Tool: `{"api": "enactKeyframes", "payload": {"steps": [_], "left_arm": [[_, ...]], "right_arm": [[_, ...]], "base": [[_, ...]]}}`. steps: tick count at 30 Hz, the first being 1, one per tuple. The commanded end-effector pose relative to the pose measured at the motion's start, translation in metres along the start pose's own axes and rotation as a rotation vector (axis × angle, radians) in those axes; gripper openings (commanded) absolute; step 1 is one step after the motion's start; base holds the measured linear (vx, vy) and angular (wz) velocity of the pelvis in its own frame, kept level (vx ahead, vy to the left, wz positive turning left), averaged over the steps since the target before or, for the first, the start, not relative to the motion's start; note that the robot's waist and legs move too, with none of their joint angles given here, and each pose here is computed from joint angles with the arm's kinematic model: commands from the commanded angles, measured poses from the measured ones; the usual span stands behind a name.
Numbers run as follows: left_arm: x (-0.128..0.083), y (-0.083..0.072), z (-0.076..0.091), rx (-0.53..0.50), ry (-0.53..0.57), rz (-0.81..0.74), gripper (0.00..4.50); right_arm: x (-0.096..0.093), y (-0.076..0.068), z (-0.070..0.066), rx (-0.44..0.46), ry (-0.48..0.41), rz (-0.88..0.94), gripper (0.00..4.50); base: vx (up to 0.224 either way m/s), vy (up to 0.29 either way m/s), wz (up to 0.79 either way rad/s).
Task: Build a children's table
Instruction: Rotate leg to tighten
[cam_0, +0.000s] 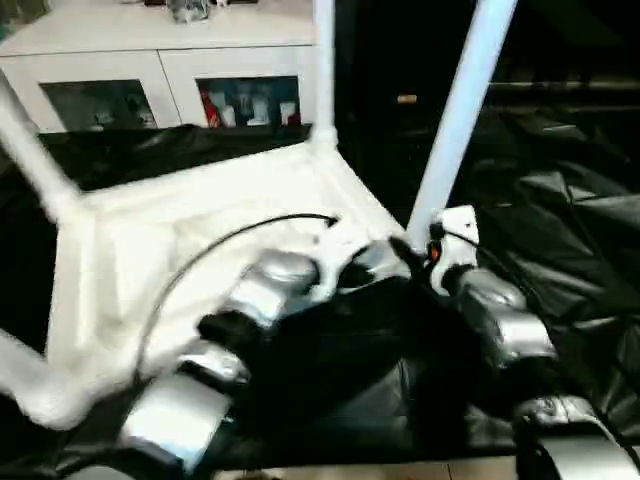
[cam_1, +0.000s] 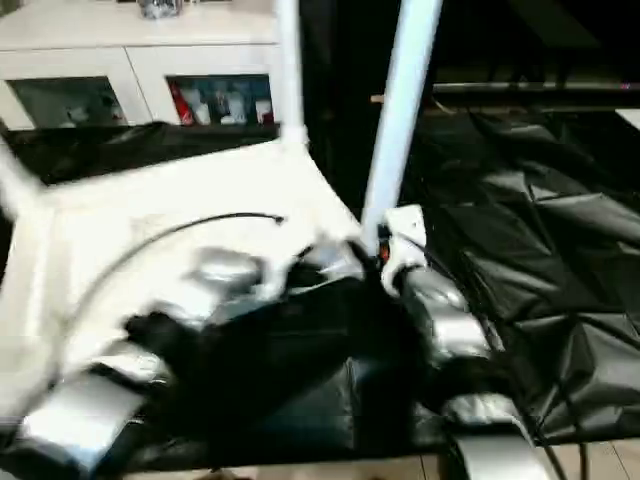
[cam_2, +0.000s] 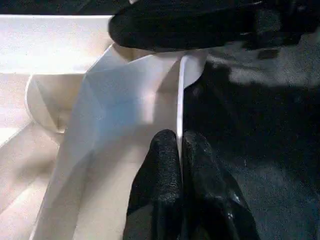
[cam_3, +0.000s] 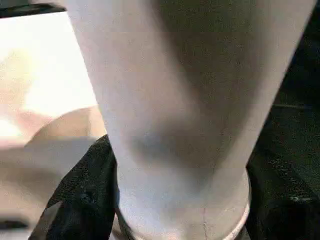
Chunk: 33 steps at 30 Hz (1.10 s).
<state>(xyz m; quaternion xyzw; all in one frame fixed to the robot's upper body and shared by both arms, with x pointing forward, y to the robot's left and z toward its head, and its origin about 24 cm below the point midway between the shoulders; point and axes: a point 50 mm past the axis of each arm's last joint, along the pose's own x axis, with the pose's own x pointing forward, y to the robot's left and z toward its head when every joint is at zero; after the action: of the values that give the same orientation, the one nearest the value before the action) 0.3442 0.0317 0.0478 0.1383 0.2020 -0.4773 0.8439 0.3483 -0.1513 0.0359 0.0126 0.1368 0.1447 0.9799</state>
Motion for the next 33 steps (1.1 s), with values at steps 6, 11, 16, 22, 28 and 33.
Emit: {"api": "enactKeyframes", "payload": {"steps": [6, 11, 16, 22, 28, 33], "left_arm": [[-0.006, 0.008, -0.002, 0.024, -0.033, 0.038, 0.00], [-0.019, 0.019, -0.008, 0.044, -0.049, 0.036, 0.00], [-0.030, 0.022, -0.015, 0.084, -0.065, -0.038, 0.00], [-0.046, 0.016, -0.018, 0.124, -0.103, -0.261, 0.00], [-0.050, 0.012, -0.016, 0.114, -0.126, -0.339, 0.00], [-0.050, 0.011, -0.015, 0.118, -0.128, -0.352, 0.00]], "right_arm": [[0.003, 0.025, -0.014, 0.043, 0.026, 0.145, 3.46], [-0.006, 0.016, -0.005, -0.114, 0.013, 0.297, 3.85], [-0.026, 0.003, 0.000, -0.233, 0.042, 0.476, 3.85], [-0.042, -0.015, 0.014, -0.262, 0.029, 0.576, 3.85], [-0.045, -0.015, 0.009, -0.304, 0.099, 0.650, 3.85], [-0.044, -0.012, 0.008, -0.280, 0.104, 0.678, 3.70]], "base": [[0.000, 0.000, 0.00], [0.000, 0.000, 0.00], [0.000, 0.000, 0.00], [0.000, 0.000, 0.00], [0.000, 0.000, 0.00], [0.000, 0.000, 0.00]]}}
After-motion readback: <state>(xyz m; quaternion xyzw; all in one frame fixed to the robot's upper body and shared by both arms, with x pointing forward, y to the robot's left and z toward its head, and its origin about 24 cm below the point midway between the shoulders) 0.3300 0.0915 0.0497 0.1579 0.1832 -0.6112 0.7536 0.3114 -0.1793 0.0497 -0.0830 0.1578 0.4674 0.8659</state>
